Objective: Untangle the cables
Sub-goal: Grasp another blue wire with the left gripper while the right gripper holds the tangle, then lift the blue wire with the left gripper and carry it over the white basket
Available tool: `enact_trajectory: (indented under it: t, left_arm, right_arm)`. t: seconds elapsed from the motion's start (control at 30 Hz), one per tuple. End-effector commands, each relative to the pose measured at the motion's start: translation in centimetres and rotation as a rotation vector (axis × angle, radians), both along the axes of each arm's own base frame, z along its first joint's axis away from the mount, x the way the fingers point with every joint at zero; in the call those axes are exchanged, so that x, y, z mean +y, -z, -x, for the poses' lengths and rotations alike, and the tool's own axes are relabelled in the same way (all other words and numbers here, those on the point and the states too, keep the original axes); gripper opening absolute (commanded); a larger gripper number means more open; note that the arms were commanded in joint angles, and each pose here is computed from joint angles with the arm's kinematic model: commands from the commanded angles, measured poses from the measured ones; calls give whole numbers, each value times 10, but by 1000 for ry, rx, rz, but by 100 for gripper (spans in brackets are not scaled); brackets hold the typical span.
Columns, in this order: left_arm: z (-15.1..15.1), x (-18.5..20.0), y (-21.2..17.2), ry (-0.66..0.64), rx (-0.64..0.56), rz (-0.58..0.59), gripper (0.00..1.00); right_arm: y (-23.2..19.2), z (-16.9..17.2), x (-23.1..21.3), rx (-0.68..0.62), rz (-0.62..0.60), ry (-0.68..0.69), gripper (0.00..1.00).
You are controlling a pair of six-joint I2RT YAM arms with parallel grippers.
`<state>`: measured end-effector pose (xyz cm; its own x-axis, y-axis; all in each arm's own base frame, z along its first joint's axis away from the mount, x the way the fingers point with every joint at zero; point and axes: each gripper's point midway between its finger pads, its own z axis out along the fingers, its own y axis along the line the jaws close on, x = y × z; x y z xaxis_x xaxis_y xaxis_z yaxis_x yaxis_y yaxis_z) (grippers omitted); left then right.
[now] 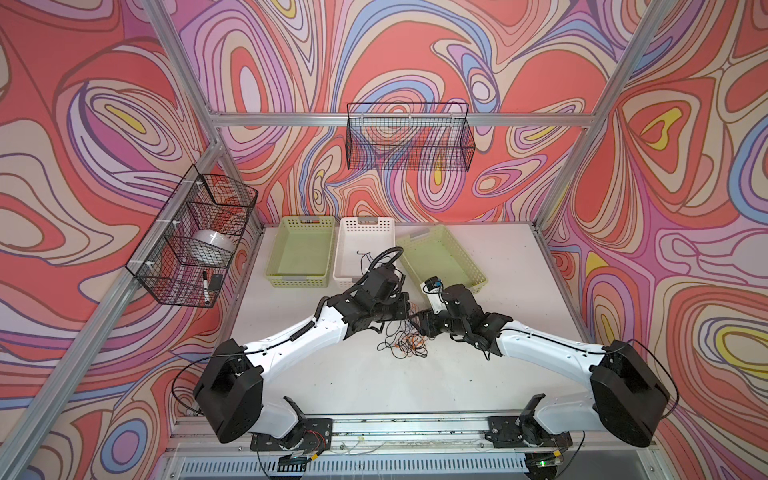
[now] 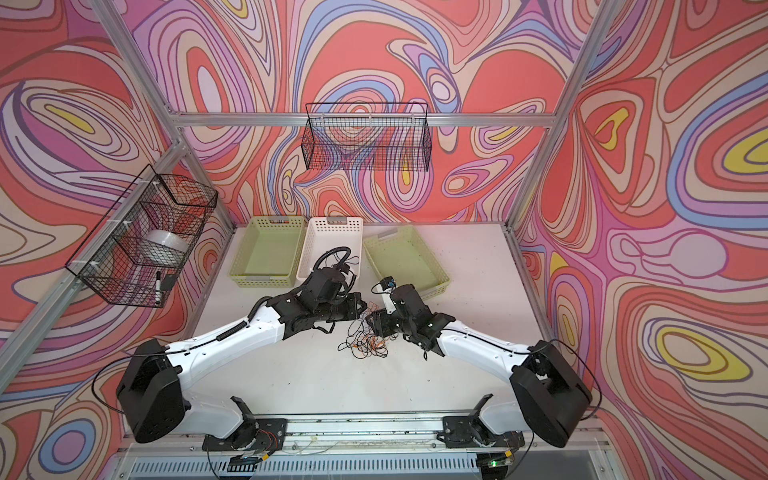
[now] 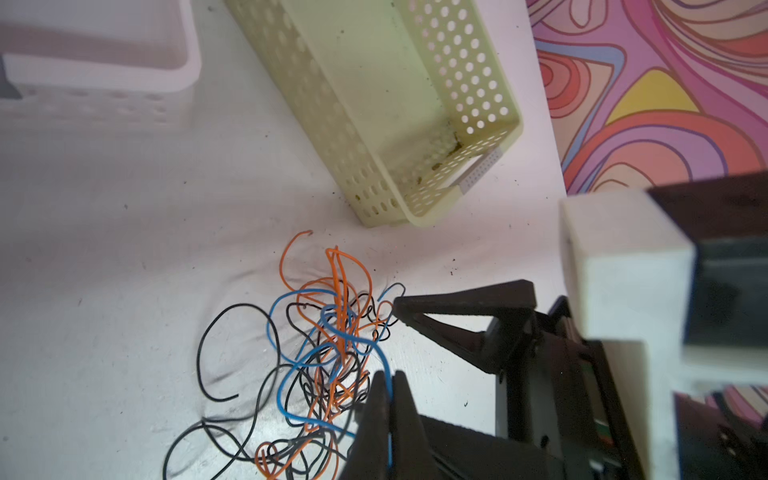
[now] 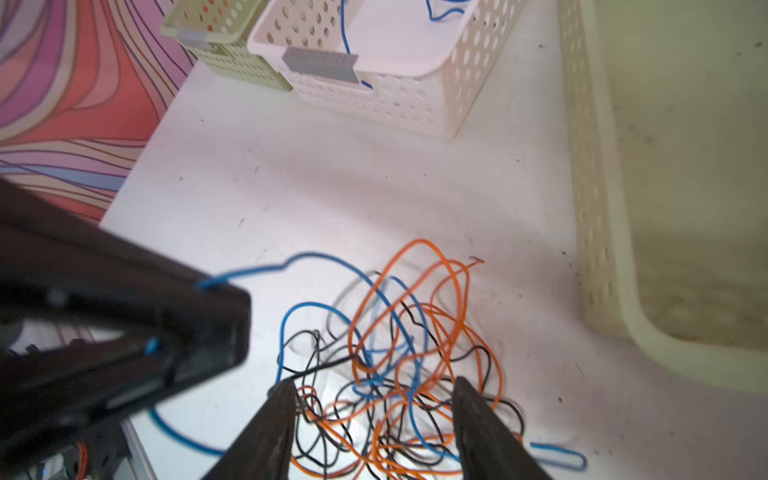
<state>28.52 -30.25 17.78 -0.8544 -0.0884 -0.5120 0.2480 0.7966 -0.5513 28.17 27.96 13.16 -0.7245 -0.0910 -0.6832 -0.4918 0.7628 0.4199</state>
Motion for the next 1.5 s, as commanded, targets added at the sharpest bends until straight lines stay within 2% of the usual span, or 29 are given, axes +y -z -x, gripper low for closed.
enact_trajectory:
  t: [0.0,0.13,0.3,0.43,0.6,0.93,1.1,1.27,1.47]
  left_arm:
    - [4,5,-20,89,-105,-58,0]
    - [11,-2,-43,182,-178,-33,0]
    - [20,-11,-73,267,-236,24,0]
    - [23,-8,-102,297,-296,14,0]
    - [20,0,-151,295,-424,-5,0]
    - [7,10,-239,274,-627,-51,0]
    - [-1,15,-276,266,-695,-58,0]
    - [-11,24,-296,247,-735,-74,0]
    - [-23,39,-330,192,-792,-71,0]
  right_arm:
    - [-28,-5,13,-29,-112,-1,63]
    - [-33,-8,12,-35,-133,23,63]
    - [-19,-12,17,24,-158,58,63]
    - [0,-16,15,70,-132,97,63]
    - [28,-16,5,105,-80,138,62]
    - [87,-7,-2,171,30,103,59]
    - [98,-5,-6,148,73,81,58]
    - [86,-6,-7,94,66,62,59]
    - [99,-2,-10,102,109,42,59]
